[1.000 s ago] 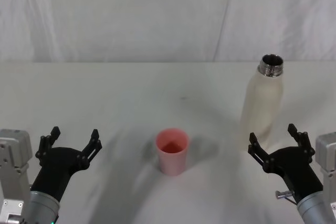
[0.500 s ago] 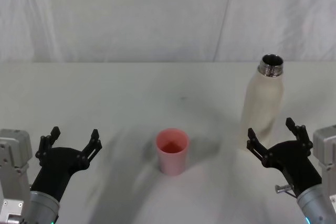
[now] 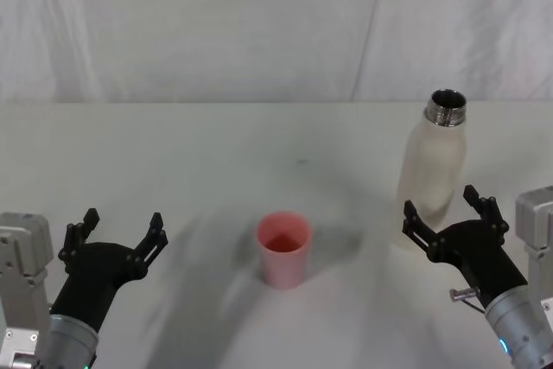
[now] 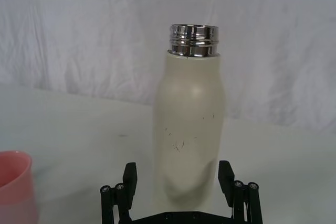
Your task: Grasp the thermos with one hand and pour water into the cup lid.
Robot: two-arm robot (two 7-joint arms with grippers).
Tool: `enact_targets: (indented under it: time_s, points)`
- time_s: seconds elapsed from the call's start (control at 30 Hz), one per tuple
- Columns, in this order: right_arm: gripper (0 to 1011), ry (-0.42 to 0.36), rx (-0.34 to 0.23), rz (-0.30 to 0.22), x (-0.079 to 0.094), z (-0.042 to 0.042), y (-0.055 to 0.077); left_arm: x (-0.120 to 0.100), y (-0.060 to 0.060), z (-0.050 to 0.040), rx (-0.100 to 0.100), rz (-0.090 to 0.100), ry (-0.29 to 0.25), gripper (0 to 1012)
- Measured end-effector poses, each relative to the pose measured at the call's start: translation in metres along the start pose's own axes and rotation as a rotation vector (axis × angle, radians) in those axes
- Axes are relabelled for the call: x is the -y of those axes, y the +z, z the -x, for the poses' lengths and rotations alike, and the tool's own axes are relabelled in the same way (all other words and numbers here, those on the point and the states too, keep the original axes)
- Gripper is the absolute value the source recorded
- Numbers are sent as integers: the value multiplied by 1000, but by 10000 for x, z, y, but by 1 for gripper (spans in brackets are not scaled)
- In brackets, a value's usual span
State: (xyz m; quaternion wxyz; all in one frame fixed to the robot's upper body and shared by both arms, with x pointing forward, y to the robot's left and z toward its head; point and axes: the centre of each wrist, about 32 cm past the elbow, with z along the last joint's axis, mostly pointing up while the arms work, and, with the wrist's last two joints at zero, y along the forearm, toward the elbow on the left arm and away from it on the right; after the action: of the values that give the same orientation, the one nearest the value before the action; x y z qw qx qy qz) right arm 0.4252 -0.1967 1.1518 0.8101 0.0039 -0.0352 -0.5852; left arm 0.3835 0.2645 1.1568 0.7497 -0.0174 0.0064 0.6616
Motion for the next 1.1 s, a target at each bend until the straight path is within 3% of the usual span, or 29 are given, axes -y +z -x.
enact_targets:
  time_s: [0.53,1.1]
  points:
    - [1001,17,-60,13,-180,-49,-36,0,0,0,0,0,0,1001]
    - [1001,2,-66,46,-312,-110,-146,0,0,0,0,0,0,1001]
